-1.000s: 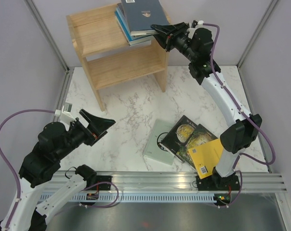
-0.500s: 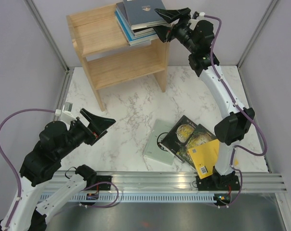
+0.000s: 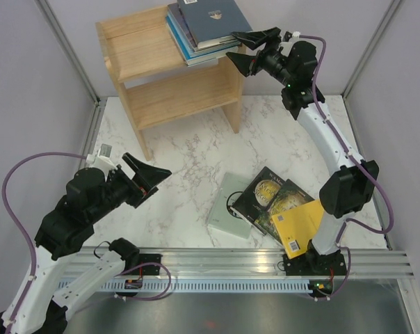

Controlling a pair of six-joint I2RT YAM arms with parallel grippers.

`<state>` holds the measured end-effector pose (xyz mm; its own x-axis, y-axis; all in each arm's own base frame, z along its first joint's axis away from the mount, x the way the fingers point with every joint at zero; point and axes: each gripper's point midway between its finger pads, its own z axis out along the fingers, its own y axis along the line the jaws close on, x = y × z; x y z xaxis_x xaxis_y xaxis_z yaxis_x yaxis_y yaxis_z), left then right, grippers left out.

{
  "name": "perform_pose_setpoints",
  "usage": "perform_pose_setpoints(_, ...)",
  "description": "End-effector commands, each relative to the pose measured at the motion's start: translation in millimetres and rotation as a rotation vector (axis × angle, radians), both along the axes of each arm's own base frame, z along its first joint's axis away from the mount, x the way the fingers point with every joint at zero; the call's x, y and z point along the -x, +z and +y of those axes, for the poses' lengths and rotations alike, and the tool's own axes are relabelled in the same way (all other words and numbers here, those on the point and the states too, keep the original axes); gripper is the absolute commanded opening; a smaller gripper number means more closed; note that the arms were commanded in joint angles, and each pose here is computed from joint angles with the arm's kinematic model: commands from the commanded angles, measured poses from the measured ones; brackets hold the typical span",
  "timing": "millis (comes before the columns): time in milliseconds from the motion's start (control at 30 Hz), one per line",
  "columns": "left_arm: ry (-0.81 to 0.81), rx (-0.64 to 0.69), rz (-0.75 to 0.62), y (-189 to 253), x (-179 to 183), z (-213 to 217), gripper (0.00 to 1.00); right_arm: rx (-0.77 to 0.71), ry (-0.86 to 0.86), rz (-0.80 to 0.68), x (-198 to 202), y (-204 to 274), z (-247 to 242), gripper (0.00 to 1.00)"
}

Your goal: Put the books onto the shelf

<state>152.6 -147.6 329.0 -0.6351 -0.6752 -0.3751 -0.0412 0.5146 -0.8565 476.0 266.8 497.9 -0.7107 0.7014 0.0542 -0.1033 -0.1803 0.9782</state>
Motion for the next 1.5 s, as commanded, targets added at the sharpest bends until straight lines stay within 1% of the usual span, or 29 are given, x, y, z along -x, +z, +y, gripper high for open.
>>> perform_pose_setpoints(0,0.016,0.012,0.017,1,-6,-2,1.0,-0.006,0.053,-0.096,34,30,-2,0.68)
perform_pose_setpoints(100,0.01,0.011,0.023,-1,-6,-3,1.0,-0.006,0.049,-0.1,35,32,-4,0.63)
perform_pose_setpoints(167,0.009,0.016,0.026,-1,-5,-4,0.99,-0.009,0.047,-0.101,35,33,-5,0.63)
perform_pose_setpoints(467,0.026,0.039,0.023,-3,-1,0,0.98,-0.018,0.043,-0.097,25,35,-4,0.62)
perform_pose_setpoints(1000,0.037,0.057,0.019,-4,3,4,0.98,0.001,0.045,-0.049,7,8,3,0.55)
perform_pose_setpoints(1467,0.038,0.056,0.02,-3,2,4,0.98,-0.014,0.059,-0.036,-5,-2,12,0.55)
